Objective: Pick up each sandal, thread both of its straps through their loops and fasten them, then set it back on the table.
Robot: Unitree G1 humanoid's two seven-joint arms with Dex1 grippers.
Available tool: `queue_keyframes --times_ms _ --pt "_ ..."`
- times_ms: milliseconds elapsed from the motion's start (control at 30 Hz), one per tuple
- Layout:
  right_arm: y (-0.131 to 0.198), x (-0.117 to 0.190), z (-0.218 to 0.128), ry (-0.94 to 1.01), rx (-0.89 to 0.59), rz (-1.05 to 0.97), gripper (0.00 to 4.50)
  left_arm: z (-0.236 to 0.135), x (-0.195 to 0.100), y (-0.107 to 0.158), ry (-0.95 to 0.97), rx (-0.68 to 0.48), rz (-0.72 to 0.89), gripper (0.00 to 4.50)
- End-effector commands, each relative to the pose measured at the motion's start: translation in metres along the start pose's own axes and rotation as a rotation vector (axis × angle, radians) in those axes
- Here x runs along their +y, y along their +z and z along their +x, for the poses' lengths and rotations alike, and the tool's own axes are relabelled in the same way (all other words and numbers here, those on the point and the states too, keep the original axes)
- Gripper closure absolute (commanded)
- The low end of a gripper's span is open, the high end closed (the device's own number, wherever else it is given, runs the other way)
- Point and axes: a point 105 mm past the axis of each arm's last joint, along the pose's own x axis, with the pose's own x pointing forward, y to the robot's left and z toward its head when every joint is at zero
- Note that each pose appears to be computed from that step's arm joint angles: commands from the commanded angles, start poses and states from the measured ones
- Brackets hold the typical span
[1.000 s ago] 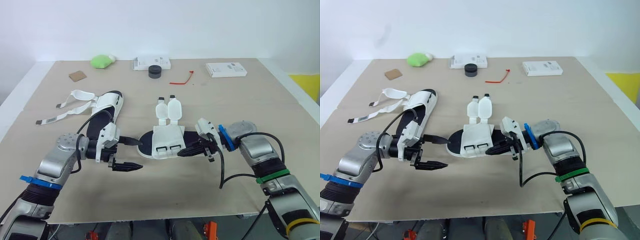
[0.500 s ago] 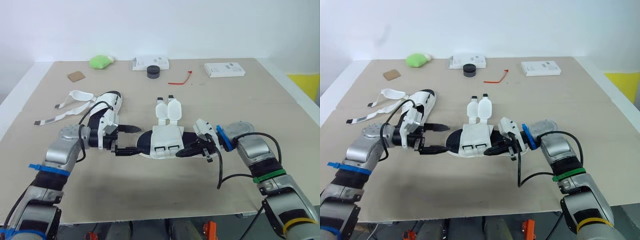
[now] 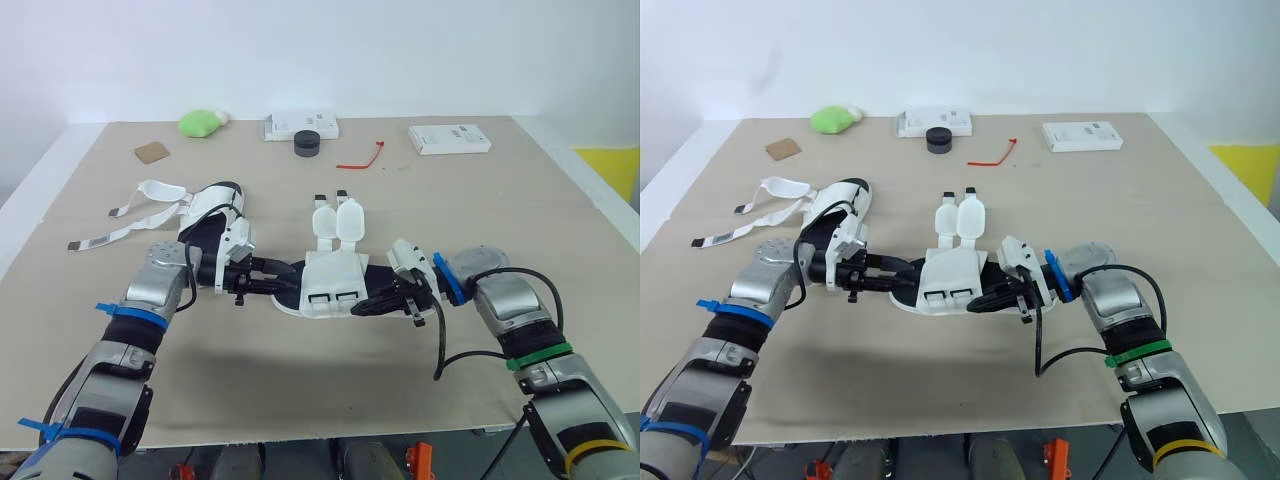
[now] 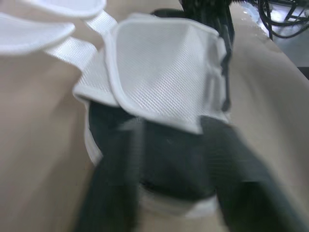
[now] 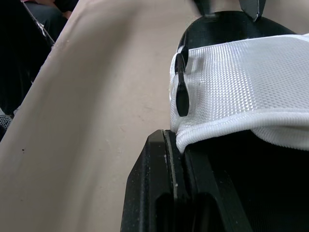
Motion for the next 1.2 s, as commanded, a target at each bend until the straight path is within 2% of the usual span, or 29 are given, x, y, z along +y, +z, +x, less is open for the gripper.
queue_keyframes --times_ms 33,367,500,667,967,1200 --pt "-0.007 0.008 0.008 0.044 0.023 0.019 4.5 0.002 0.005 0.009 -0.011 0.002 0.055 4.42" --pt "0.001 0.006 0.011 0.03 -0.006 0.019 4.5 -0.003 0.0 -0.012 -0.088 0.174 0.176 4.42" --pt "0.002 0.007 0.012 0.028 -0.013 0.017 4.5 -0.003 -0.003 -0.017 -0.102 0.177 0.183 4.42" --pt "0.003 0.007 0.011 0.024 -0.018 0.016 4.5 -0.011 -0.01 -0.027 -0.149 0.253 0.238 4.42" --pt "0.006 0.01 0.011 0.018 -0.026 0.017 4.5 0.002 -0.009 -0.026 -0.155 0.214 0.237 4.42" --pt "0.006 0.014 0.01 0.016 -0.029 0.019 4.5 0.03 -0.015 -0.024 -0.175 0.135 0.204 4.42"
